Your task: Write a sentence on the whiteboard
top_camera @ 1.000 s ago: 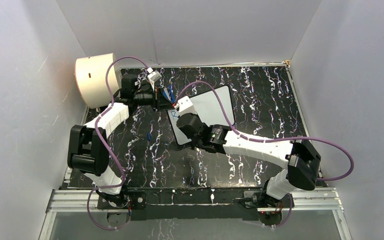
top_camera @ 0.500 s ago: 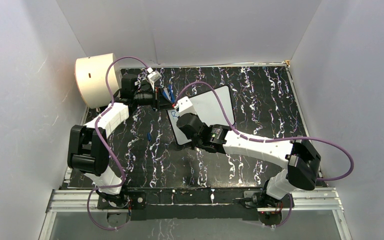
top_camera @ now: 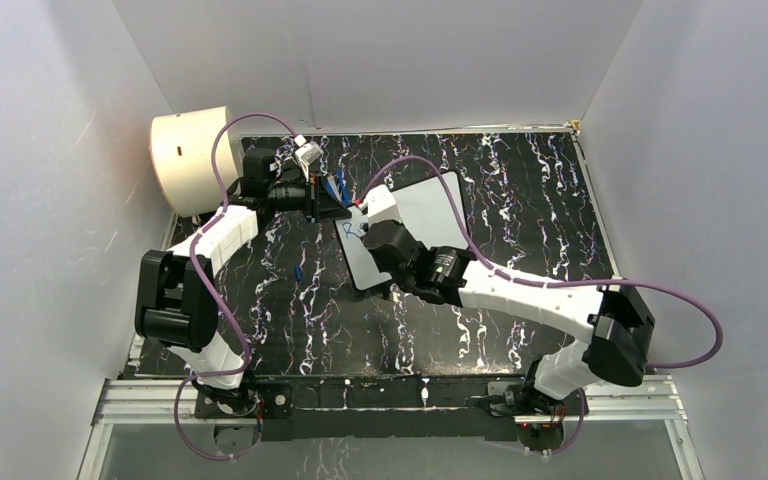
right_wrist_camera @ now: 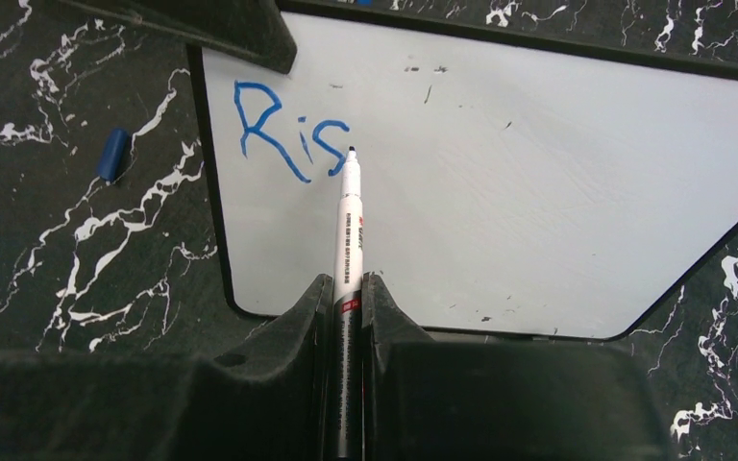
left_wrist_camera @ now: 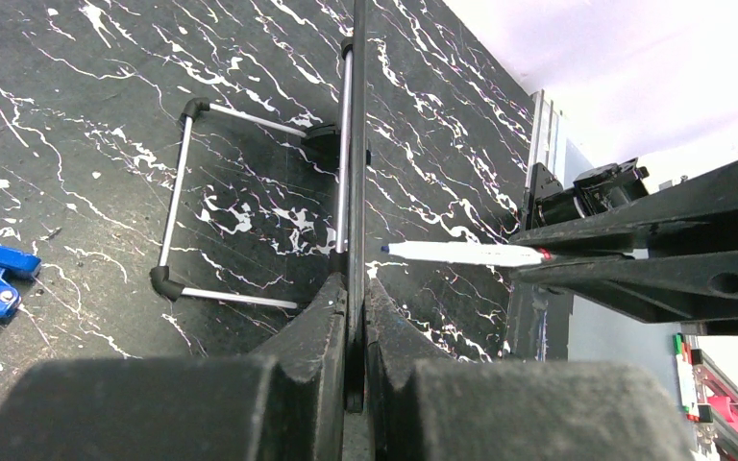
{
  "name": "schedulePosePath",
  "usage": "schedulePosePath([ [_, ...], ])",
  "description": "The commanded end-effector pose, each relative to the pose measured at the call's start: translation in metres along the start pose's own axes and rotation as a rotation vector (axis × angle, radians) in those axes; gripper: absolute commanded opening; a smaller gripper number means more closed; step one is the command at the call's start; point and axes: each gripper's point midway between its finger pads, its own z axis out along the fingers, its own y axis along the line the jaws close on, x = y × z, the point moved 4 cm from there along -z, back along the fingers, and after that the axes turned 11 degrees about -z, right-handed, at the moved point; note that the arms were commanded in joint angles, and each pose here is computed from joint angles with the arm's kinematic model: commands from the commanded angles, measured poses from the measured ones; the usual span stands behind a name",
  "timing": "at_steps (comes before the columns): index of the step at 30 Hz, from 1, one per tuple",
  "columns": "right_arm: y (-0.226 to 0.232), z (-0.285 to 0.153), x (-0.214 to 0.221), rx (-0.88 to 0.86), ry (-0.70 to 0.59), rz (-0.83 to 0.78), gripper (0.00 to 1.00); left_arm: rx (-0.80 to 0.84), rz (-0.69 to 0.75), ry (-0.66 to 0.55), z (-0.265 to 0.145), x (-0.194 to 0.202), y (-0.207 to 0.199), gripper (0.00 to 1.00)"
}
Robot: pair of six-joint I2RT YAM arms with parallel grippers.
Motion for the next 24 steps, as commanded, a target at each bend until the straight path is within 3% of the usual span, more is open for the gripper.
schedulePosePath([
  [1, -0.011, -0.007, -0.021, 0.020, -0.078, 0.062, 0.00, 0.021, 0.049, -0.014, -0.006, -0.008, -0.020, 0.00],
  [24, -0.005, 0.013, -0.010, 0.010, -0.024, 0.048, 0.00, 0.025, 0.050, -0.013, -0.006, -0.007, -0.021, 0.00],
])
